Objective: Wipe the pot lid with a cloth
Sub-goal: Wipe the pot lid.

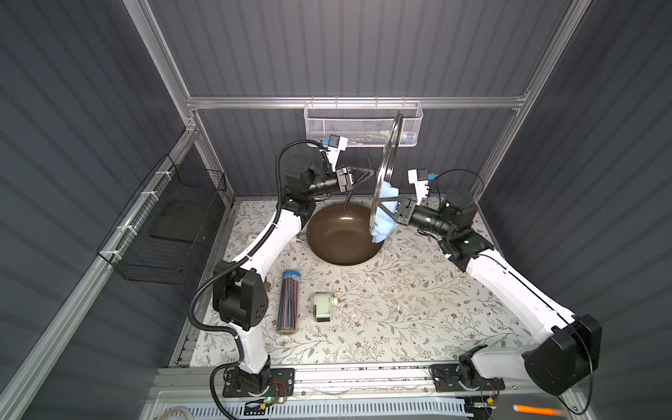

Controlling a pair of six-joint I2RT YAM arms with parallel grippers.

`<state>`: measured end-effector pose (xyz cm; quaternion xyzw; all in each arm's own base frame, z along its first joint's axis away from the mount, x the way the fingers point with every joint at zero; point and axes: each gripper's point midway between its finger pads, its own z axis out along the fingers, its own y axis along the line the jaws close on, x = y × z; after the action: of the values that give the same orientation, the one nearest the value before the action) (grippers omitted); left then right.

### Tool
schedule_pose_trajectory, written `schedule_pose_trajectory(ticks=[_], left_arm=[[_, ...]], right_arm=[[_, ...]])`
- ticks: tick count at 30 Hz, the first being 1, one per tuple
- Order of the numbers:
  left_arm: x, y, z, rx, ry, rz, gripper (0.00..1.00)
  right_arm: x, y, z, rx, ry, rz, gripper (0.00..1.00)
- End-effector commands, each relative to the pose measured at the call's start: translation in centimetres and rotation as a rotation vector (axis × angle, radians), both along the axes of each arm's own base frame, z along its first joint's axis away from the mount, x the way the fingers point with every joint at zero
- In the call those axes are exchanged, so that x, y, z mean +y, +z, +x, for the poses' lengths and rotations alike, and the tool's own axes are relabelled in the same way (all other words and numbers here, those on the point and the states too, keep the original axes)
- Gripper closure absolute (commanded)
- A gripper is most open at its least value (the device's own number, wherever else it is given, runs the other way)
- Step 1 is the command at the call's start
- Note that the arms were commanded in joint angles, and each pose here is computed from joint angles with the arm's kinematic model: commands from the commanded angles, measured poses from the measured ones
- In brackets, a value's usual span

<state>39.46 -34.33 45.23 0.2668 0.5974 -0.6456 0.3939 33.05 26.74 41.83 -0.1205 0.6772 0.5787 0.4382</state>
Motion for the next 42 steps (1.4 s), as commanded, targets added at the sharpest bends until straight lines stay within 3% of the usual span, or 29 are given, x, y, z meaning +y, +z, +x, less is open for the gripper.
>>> schedule_pose_trajectory(ticks=[1, 7, 12, 15, 22, 25, 28, 32, 36, 40, 42], left_arm=[[0.3, 4.4, -1.3, -0.169, 0.036, -0.069, 1.0], [0.6, 4.2, -2.1, -0.169, 0.025, -0.076, 1.0], [1.1, 5.3, -3.6, -0.197, 0.019, -0.089, 1.0], [1.4, 5.8, -4.2, -0.213, 0.025, -0.093, 1.0], [1.7, 6.3, -4.4, -0.245, 0.046, -0.078, 1.0], [1.4, 5.8, -3.8, -0.24, 0.058, -0.058, 1.0], [1.2, 4.7, -2.8, -0.225, 0.081, -0.024, 1.0], [1.1, 2.6, -0.8, -0.202, 0.159, 0.054, 1.0], [2.4, 0.3, 1.0, -0.21, 0.328, 0.216, 1.0], [4.6, -2.4, 2.4, -0.283, 0.564, 0.515, 1.0], [5.4, -3.8, 2.5, -0.305, 0.619, 0.623, 1.0]], right_arm=[[-0.3, 5.9, -2.0, -0.17, 0.008, 0.04, 1.0], [-1.3, 10.1, 1.5, -0.251, -0.124, 0.011, 1.0], [-2.2, 7.7, 9.1, -0.134, -0.199, 0.026, 1.0], [-1.6, 5.0, 11.5, -0.042, -0.168, 0.06, 1.0], [0.3, -0.2, 10.1, 0.092, -0.064, 0.06, 1.0], [1.4, -0.5, 6.9, 0.087, 0.026, 0.065, 1.0], [0.5, 1.6, 3.6, 0.001, 0.029, 0.069, 1.0], [-2.7, 5.6, 1.5, -0.121, -0.139, 0.006, 1.0], [-8.5, 4.8, 3.0, -0.085, -0.464, -0.174, 1.0], [-15.0, 2.6, 3.7, -0.011, -0.682, -0.308, 1.0], [-17.1, 3.0, 3.2, -0.015, -0.746, -0.351, 1.0]])
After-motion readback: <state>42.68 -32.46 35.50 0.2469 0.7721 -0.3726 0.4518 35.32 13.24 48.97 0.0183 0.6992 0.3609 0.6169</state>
